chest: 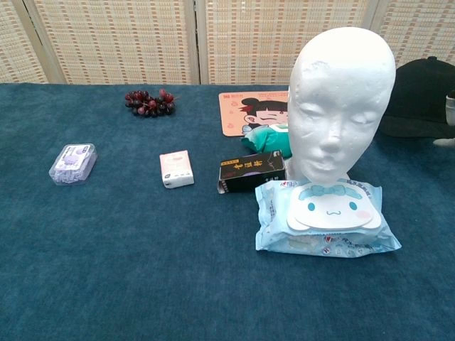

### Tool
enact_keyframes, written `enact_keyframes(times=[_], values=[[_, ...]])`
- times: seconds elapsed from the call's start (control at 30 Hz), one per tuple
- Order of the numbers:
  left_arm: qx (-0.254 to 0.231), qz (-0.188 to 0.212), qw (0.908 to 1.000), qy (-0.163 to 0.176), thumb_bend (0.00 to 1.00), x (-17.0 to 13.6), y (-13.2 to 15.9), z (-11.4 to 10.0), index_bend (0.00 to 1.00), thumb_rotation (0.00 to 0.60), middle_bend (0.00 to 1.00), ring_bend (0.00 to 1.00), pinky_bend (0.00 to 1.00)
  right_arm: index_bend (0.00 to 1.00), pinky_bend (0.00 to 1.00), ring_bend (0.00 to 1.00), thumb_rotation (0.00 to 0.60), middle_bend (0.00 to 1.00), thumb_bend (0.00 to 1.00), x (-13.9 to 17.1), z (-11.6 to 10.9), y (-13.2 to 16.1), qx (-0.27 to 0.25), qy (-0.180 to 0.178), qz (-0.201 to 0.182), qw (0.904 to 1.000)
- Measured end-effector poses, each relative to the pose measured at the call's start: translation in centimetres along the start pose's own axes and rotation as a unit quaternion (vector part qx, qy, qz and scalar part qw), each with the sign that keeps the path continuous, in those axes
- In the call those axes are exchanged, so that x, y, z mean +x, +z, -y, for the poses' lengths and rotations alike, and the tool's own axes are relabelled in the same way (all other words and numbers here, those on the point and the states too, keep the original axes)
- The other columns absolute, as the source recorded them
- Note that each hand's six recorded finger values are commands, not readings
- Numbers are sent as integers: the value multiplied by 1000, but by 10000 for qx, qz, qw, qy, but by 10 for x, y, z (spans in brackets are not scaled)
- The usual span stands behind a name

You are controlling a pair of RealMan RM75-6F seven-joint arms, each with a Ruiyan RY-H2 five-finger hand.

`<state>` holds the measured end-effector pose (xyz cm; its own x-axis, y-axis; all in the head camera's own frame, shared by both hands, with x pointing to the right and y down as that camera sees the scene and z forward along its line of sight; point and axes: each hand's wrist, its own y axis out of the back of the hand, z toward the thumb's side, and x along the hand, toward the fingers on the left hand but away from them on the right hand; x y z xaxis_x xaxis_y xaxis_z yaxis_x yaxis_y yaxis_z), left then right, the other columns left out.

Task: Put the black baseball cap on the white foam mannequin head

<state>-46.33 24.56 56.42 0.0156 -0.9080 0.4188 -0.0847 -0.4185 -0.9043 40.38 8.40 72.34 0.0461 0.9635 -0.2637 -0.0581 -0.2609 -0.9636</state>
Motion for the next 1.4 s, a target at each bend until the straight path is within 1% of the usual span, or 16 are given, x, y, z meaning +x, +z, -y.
enact_keyframes(times=[0.13,0.2,0.27,0.37,0.5,0.6,0.7,0.9,1.17,1.4], values=[[-6,-1,10000,5,22,0,0,0,559,600,470,430,671,573,376,400,600,589,0,0,4,0,108,133,-64,9998],[-6,-2,10000,6,22,0,0,0,559,600,470,430,671,524,336,327,600,513,0,0,6,0,154,193,-75,9997],[-6,-4,10000,10,22,0,0,0,559,600,470,430,671,452,285,219,600,404,0,-1,9,-2,191,299,-36,9994],[-9,-6,10000,16,22,0,0,-1,558,600,470,430,671,448,253,188,600,375,0,-1,16,-5,337,492,21,9982],[-14,-5,10000,14,22,0,0,-1,558,600,470,430,671,448,238,154,600,313,0,-2,16,-6,483,499,36,9976],[-16,-1,10000,13,21,0,0,-1,558,600,470,430,671,448,238,143,600,278,0,-3,12,-6,523,417,41,9978],[-20,5,10000,14,22,0,0,-1,558,600,470,430,671,448,238,130,600,263,9,-3,8,-5,524,300,30,9982],[-29,10,10000,13,22,0,1,-1,558,600,470,430,671,448,238,126,600,261,95,-6,-5,-3,558,0,-31,9984],[-29,13,10000,12,22,-1,1,-2,558,600,470,430,671,448,238,126,600,261,256,-13,-26,-5,728,-391,-17,9966],[-32,20,10000,3,21,-1,1,-1,559,600,470,430,671,448,238,126,600,261,327,-20,-38,-12,744,-560,139,9956]])
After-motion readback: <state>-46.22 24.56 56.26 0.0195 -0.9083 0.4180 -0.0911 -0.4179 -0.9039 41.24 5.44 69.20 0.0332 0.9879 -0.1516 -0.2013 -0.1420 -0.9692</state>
